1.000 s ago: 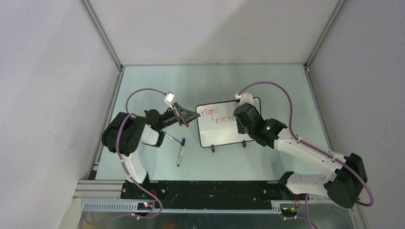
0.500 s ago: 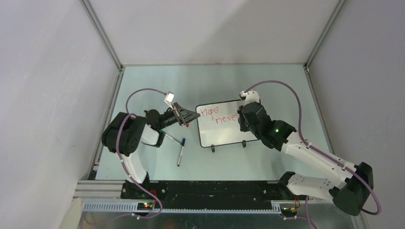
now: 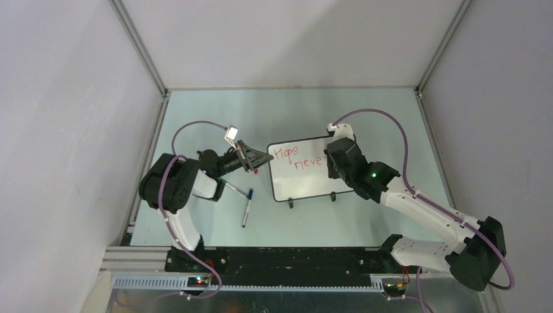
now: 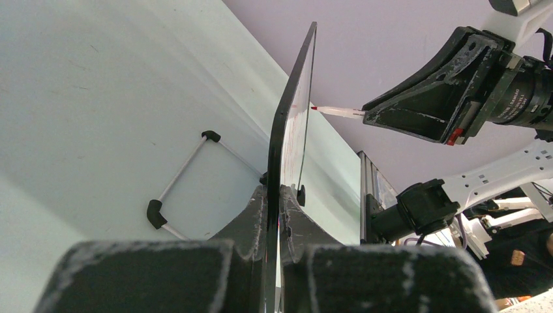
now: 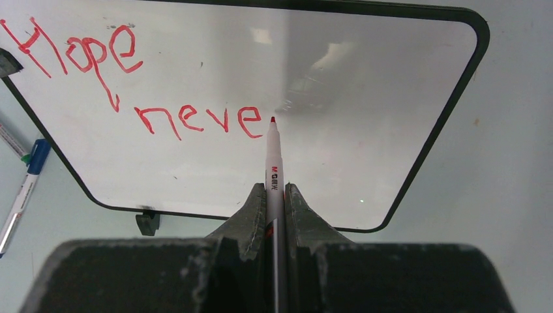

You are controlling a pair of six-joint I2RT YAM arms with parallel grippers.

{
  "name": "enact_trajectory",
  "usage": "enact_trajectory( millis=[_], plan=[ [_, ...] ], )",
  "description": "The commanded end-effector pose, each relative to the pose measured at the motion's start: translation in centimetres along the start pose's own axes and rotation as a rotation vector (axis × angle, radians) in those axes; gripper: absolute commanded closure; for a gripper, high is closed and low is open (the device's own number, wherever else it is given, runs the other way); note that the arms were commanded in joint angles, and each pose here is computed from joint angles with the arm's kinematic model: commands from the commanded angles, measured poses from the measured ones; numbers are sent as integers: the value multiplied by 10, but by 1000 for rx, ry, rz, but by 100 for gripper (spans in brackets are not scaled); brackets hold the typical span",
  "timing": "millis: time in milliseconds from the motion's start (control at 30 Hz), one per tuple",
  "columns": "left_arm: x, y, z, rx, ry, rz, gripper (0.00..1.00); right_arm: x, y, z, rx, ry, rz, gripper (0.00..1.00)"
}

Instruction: Write a sentence on the whiteboard

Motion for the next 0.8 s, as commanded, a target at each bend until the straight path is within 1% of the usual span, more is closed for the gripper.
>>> enact_trajectory(
  millis=[0,433,767],
  plan=[
    [-1,-7,1,-55,11,42,100,-3,1,-8,-10,-37,15,100],
    [-1,-6,2,-51,12,42,100,-7,3,-13,-13,-50,8,100],
    [-1,-6,1,-52,13,42,100,-11,2,-7,-8,-14,32,100]
  ],
)
Point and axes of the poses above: each gripper's point midway between its finger pads, its own x axis back along the fingers, its own y axis along the line the jaws close on, z = x × y, the point moved 10 cm from there along x, back along the fingers, and after that the axes turned 6 degrees about -x, right-handed, at the moved point
